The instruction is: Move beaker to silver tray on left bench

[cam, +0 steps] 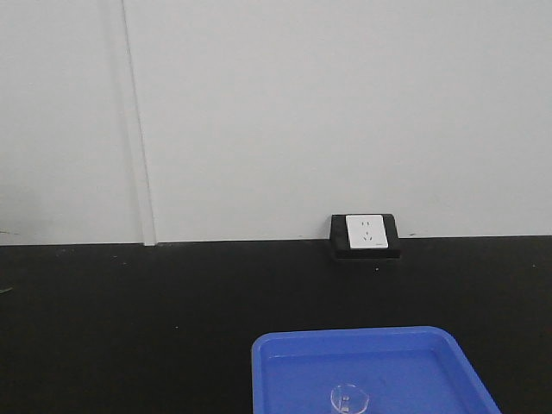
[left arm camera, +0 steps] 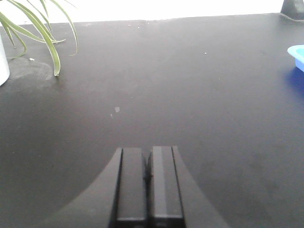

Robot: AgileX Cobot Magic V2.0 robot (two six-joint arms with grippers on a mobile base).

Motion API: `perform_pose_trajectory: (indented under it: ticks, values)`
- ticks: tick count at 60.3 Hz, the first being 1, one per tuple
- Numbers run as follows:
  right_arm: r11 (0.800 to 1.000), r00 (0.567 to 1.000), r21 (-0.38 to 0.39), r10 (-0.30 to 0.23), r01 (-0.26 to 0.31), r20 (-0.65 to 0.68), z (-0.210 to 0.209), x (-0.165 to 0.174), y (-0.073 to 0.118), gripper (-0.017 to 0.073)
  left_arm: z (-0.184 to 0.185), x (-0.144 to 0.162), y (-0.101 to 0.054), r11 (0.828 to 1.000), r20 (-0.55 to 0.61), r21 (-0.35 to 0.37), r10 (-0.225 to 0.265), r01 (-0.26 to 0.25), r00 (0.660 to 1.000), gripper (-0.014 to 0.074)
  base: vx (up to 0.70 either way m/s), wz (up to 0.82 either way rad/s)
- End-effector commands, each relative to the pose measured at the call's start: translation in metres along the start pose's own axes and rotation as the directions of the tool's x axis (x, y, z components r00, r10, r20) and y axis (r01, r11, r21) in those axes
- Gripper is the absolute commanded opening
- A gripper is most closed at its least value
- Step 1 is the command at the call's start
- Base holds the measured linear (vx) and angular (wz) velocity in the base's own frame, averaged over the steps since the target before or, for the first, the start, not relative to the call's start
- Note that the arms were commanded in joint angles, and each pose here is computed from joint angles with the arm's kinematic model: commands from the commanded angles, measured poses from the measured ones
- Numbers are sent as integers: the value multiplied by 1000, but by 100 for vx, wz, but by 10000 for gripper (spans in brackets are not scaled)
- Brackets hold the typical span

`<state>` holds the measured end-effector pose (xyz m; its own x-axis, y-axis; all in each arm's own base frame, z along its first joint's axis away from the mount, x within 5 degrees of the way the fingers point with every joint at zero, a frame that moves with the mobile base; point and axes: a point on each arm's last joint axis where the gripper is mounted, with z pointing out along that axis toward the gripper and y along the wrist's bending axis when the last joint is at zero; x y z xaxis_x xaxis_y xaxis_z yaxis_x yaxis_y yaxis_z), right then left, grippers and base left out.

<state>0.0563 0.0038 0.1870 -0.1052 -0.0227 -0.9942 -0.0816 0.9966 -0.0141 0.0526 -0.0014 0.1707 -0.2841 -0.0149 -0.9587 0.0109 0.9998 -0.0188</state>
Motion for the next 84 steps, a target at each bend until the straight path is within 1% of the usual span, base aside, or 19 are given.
perform_pose_trajectory:
  ticks: [1,66,70,75,80,84]
  values:
    - [1000,996,-4,-7,8,85,-1,-6,1,-11,2,-1,0,1000,66,4,-7,7,998,1,0,0]
    - [1000,995,-6,-7,8,98,-1,-8,1,-11,2,-1,0,1000,66,4,-7,7,998,1,0,0]
    - [1000,991,-9,-7,8,130,-1,-10,1,-11,2,-1,0,1000,66,4,-7,7,998,1,0,0]
    - [1000,973,-22,7,-2,229,-3,-19,2,-11,2,-1,0,1000,66,4,-7,7,998,1,0,0]
    - [999,934,-36,11,2,358,-7,-32,3,-11,2,-1,0,1000,66,4,-7,7,998,1,0,0]
    - [999,904,-42,8,11,428,-10,-40,4,-11,2,-1,0,1000,66,4,-7,7,998,1,0,0]
